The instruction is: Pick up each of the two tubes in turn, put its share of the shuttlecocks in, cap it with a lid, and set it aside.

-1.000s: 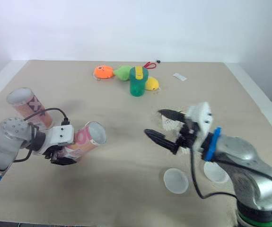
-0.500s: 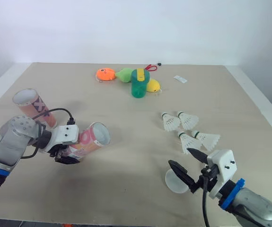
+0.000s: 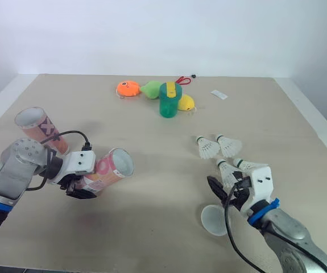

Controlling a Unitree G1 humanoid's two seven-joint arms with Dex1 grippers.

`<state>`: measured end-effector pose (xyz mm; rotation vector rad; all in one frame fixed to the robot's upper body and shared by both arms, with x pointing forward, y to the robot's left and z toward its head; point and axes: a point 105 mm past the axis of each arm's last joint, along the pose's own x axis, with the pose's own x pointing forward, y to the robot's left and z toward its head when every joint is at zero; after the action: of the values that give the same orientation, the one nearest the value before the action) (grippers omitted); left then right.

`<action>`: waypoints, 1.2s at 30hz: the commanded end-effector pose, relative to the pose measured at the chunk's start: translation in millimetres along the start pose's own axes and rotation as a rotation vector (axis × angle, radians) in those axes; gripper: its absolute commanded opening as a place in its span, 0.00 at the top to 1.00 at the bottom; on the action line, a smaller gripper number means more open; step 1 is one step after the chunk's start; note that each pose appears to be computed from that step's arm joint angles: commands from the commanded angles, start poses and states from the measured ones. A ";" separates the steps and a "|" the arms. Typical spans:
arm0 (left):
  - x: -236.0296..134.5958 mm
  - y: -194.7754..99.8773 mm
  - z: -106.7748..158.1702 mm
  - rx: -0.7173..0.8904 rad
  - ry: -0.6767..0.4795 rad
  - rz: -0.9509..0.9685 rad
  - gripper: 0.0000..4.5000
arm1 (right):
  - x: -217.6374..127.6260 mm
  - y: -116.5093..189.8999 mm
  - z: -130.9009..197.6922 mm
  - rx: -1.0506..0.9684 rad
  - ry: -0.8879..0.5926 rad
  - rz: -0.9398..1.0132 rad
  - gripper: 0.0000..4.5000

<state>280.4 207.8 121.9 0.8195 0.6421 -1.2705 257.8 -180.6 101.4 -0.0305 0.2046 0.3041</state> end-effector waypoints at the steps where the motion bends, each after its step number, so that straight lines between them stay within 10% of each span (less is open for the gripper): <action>1: 11.0 -9.4 -3.4 -0.023 -0.003 -0.041 0.18 | 4.9 -5.1 2.7 0.012 -0.014 -0.042 0.22; 9: 11.1 -9.8 -2.9 -0.028 -0.008 -0.033 0.18 | 10.6 -8.2 0.5 0.074 -0.016 -0.063 0.99; 24: 11.9 -5.6 -2.5 -0.024 -0.006 -0.033 0.18 | -20.7 82.4 100.0 -0.279 -0.208 0.753 0.99; 36: 12.0 0.0 2.1 -0.003 -0.002 -0.034 0.18 | 40.3 163.0 107.4 -0.661 -0.241 1.102 0.99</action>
<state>285.6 203.6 124.1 0.8193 0.6392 -1.2743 261.7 -10.1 193.8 -0.4913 -0.1021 1.4612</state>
